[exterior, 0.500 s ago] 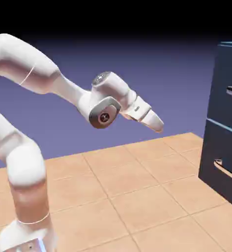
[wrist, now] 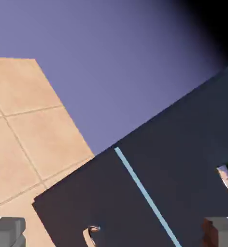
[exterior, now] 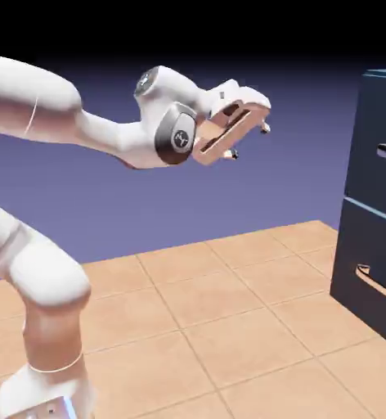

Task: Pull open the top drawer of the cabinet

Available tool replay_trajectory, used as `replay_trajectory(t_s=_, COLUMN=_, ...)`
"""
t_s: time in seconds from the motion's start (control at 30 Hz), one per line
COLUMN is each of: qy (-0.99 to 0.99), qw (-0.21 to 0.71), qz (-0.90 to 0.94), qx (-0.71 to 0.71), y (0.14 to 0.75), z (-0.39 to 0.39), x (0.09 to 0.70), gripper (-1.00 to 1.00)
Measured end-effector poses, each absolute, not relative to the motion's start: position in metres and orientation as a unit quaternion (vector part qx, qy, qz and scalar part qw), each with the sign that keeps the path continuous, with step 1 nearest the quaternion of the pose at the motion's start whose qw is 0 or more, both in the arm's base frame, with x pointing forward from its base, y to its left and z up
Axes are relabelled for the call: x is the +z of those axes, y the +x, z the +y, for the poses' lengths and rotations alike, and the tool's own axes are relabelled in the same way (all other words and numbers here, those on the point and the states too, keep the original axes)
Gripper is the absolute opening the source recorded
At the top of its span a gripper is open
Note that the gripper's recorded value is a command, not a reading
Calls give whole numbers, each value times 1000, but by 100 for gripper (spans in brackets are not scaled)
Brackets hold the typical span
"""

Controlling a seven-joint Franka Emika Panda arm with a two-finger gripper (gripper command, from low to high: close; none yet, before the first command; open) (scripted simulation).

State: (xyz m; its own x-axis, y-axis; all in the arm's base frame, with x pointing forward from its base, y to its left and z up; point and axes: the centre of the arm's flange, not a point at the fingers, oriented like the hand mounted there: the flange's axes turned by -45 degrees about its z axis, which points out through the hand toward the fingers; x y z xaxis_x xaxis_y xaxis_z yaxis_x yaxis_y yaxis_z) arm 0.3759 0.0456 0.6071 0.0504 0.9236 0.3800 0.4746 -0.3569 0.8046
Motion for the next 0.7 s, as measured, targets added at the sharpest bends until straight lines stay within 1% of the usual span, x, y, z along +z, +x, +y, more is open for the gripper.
replay_trajectory(t_s=0.33, qy=448, qw=419, qz=668, qx=421, y=359, z=32, x=676, gripper=100)
replay_trajectory(t_s=0.7, qy=196, qw=589, qz=726, qx=295, y=361, z=-13, x=719, gripper=100)
